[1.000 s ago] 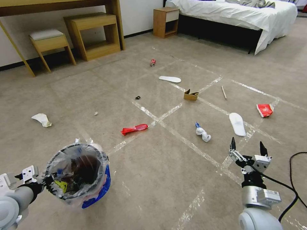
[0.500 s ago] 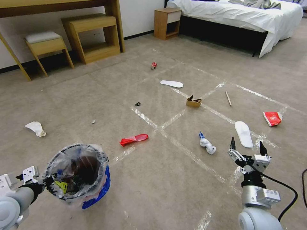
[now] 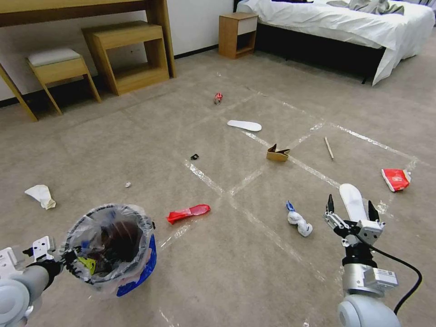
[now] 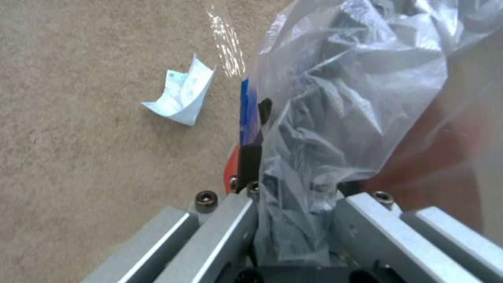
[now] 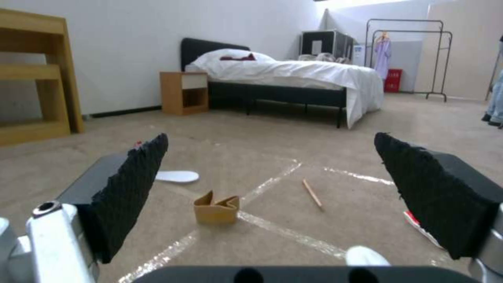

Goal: Pick up the trash bin and place the garbage on the floor into it.

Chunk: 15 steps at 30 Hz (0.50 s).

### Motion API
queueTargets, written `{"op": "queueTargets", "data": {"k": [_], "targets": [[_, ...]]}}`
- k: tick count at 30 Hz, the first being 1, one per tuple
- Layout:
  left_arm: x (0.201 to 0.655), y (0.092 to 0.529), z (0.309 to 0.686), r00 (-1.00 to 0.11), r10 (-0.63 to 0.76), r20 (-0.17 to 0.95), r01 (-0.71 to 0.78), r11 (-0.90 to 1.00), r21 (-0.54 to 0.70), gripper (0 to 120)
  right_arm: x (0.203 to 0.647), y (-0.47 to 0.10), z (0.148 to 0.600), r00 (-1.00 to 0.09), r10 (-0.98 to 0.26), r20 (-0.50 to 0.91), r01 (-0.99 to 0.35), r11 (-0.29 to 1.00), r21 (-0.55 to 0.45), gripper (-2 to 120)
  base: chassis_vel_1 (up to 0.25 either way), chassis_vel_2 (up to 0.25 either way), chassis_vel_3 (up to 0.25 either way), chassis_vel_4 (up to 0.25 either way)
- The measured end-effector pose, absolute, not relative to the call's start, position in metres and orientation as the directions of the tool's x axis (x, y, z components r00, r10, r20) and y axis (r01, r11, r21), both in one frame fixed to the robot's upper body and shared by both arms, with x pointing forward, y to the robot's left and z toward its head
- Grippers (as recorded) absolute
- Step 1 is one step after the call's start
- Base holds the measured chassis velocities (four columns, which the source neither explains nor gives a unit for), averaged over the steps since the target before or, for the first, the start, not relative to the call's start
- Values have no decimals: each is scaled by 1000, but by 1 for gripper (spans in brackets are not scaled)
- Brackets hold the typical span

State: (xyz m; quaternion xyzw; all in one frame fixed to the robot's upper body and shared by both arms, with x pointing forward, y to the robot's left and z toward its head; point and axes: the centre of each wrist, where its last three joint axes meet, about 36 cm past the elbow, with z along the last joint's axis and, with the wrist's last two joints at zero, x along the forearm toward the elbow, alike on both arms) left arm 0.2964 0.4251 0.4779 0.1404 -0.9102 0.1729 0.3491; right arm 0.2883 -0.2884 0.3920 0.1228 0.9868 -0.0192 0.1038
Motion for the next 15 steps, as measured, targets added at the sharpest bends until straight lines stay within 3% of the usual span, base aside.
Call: {"op": "queueTargets", "data": {"k": [15], "targets": [[297, 424, 476, -716, -134, 685, -376, 901, -217, 1, 291, -288, 389, -947, 241, -212, 248, 969, -7, 100, -4, 12, 6, -8]]}}
